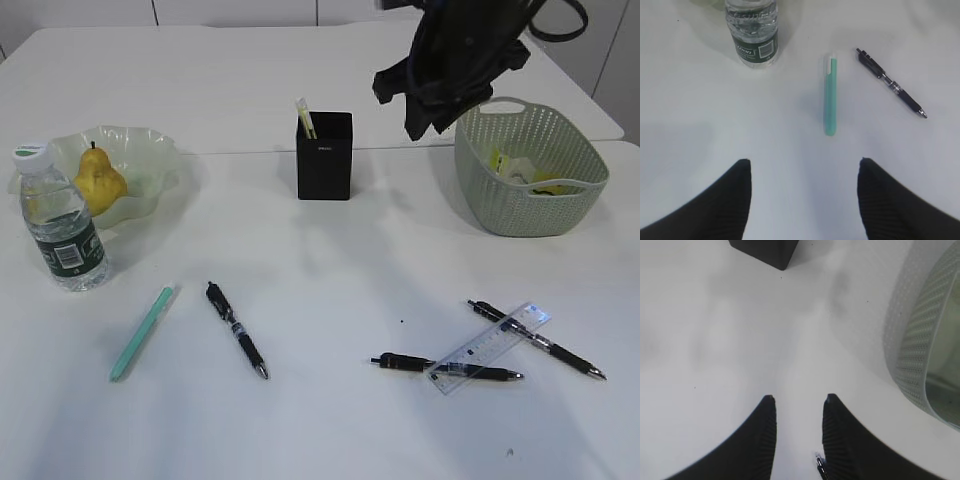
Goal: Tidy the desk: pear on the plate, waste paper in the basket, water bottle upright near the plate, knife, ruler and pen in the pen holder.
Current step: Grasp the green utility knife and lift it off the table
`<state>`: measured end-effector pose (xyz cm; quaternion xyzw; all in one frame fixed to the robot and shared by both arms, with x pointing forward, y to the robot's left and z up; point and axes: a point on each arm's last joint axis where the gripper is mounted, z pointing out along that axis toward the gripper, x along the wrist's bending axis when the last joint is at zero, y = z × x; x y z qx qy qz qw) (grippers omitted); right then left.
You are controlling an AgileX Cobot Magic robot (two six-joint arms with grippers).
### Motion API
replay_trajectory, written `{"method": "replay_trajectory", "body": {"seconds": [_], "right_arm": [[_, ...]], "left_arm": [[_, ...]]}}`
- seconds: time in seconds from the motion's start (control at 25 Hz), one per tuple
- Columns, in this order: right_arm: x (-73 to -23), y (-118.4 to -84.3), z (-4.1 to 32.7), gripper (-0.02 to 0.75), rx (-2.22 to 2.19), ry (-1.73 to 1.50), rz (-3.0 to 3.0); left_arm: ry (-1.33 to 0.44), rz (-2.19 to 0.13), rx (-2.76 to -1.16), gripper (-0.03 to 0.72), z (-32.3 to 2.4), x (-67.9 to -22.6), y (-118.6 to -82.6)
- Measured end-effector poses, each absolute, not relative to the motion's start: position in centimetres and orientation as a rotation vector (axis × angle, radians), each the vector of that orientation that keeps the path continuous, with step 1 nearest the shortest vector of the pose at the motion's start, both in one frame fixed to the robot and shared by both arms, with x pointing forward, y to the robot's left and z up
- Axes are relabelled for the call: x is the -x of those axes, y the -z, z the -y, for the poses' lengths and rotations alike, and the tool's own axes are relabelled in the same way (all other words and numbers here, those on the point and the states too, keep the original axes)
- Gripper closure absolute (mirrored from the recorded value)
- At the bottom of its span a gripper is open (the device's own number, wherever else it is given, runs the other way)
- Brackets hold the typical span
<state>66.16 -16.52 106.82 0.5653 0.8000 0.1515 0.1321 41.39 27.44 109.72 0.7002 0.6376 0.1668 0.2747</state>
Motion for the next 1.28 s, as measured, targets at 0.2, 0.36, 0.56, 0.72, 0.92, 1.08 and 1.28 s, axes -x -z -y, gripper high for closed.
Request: {"method": "replay_trajectory", "body": {"seconds": [0.2,0.36,0.56,0.72,0.92,1.08,1.28], "right_arm": [[-65.3,-107.3,16.8,0.471,-1.659,-0.460,-2.296],[-63.2,-107.4,17.5,0.471,-1.646,-0.530,-2.249],[-59.0,-108.0,18.9,0.472,-1.577,-0.643,-2.174],[-56.0,-108.5,19.9,0.472,-1.513,-0.727,-2.112],[-53.0,-108.1,20.8,0.473,-1.466,-0.805,-2.060],[-50.6,-107.7,21.6,0.473,-1.451,-0.821,-2.047],[-48.4,-108.1,22.3,0.473,-1.433,-0.847,-2.024]], "left_arm": [[-0.450,-1.713,-1.881,0.222,-27.4,-41.4,-109.7],[-0.434,-1.720,-1.889,0.222,-27.4,-41.3,-109.7],[-0.432,-1.714,-1.895,0.222,-27.4,-41.3,-109.7],[-0.390,-1.687,-1.891,0.222,-27.0,-41.3,-109.7],[-0.306,-1.699,-1.899,0.222,-26.5,-42.2,-108.9],[-0.261,-1.717,-1.945,0.222,-26.4,-43.0,-107.9],[-0.204,-1.735,-2.006,0.222,-26.3,-44.3,-106.8]]}}
